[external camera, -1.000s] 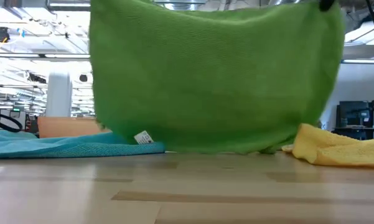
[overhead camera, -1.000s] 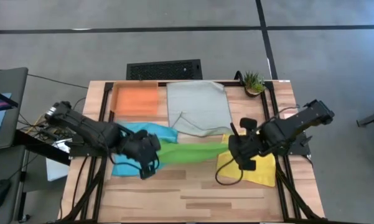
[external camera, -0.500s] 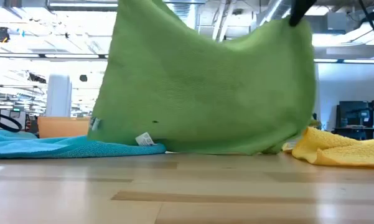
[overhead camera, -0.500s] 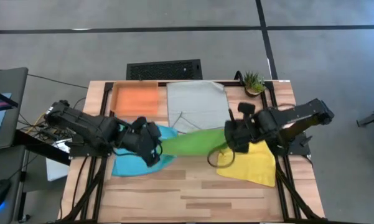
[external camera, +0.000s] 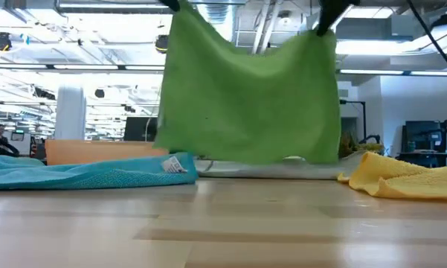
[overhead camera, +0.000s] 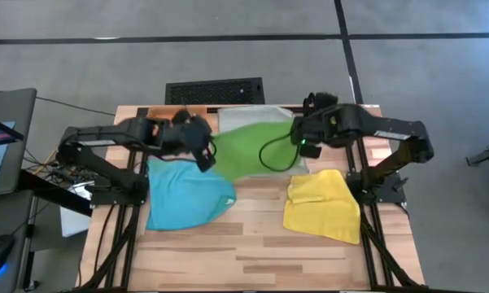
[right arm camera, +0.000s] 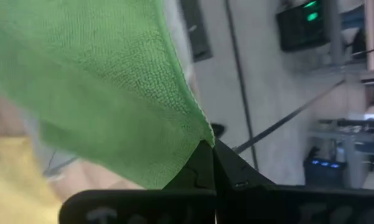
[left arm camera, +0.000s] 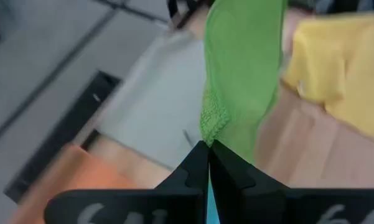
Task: Fold microfiber towels
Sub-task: Fold the green microfiber towel
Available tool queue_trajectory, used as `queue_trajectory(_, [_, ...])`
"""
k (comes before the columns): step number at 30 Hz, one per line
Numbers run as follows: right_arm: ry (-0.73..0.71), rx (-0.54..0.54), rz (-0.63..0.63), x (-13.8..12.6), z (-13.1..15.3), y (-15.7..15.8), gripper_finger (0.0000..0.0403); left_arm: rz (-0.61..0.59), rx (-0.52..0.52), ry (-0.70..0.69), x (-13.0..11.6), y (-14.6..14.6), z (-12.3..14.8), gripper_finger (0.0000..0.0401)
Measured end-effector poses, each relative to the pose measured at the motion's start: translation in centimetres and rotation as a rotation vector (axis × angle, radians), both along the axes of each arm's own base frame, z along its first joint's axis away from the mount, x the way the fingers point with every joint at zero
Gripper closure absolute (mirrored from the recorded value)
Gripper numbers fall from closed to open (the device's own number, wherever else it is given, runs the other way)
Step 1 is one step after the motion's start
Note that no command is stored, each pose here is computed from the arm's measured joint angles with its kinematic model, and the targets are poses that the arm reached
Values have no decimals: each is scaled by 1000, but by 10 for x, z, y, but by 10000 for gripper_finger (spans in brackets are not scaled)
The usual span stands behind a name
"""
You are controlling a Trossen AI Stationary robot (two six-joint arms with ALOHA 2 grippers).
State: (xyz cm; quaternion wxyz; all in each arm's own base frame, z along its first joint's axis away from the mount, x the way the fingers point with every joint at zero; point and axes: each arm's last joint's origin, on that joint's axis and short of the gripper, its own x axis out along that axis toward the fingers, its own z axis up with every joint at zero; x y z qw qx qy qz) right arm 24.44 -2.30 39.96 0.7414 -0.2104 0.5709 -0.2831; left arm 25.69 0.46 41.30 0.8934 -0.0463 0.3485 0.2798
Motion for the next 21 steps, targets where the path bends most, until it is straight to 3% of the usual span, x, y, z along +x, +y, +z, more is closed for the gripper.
queue_trajectory(6, [-72, -37, 10, -6, 27, -5, 401, -41, 44, -28, -8, 3, 26, 401])
queue_trajectory(11, [-38, 20, 43, -4, 16, 4, 401, -62, -50, 113, -13, -8, 3, 401])
queue_trajectory(21, [72, 270, 109, 0, -36, 54, 401, -153, -268, 261, -14, -58, -47, 401])
